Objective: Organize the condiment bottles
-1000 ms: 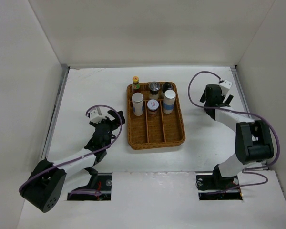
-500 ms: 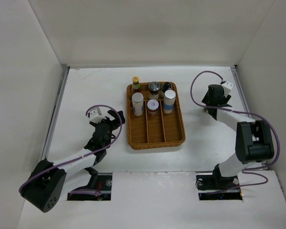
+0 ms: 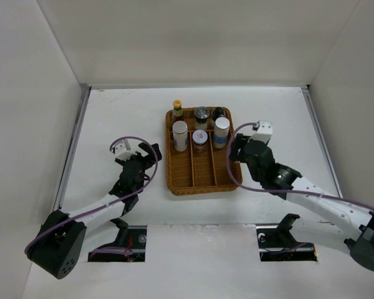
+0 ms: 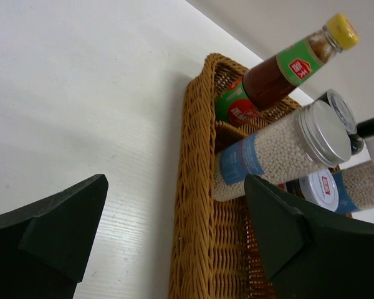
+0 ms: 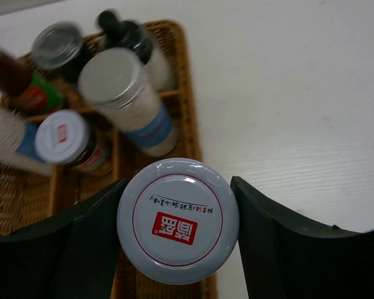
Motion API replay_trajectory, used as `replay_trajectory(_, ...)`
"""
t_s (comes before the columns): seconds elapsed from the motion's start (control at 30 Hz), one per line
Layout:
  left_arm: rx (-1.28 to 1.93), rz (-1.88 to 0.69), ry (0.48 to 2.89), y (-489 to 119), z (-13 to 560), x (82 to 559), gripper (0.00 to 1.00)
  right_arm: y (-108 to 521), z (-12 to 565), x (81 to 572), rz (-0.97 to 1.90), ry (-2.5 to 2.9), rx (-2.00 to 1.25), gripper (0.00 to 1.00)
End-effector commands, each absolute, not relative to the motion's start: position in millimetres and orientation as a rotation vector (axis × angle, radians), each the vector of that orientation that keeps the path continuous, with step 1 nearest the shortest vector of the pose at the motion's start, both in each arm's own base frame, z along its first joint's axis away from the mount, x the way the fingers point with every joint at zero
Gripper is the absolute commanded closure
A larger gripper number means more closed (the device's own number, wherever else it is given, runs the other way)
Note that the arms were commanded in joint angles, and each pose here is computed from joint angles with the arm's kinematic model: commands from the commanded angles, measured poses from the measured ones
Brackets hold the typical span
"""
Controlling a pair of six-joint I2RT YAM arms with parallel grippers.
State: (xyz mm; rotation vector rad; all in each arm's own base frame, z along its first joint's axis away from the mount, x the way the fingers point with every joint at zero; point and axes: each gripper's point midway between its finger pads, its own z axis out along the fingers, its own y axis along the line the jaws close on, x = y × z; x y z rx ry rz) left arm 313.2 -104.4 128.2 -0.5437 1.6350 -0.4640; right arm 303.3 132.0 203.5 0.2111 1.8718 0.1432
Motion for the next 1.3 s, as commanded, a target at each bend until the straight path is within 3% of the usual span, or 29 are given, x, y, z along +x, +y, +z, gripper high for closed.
replay_trajectory(0.0,-0.606,-0.462,1.554,-88,143,317,0.07,193,242,297,0.338,1.805,0.157,0.50)
replay_trajectory(0.27,-0.651,-0.434,1.546,-72,141,317,0.07,295,243,288,0.524,1.801,-0.089,0.50)
replay_trajectory(0.7,-0.649,-0.400,1.568,-71,137,323,0.03,326,152,285,0.446,1.919,-0.203,0.47)
replay_trajectory(0.9,-0.652,-0.364,1.597,-70,131,327,0.00,323,144,286,0.415,1.919,-0.202,0.31)
replay_trajectory(1.03,-0.651,-0.342,1.625,-70,128,329,0.00,312,162,285,0.400,1.886,-0.192,0.03)
replay_trajectory(1.27,-0.666,-0.341,1.599,-65,142,326,0.00,247,232,293,0.393,1.733,0.004,0.00)
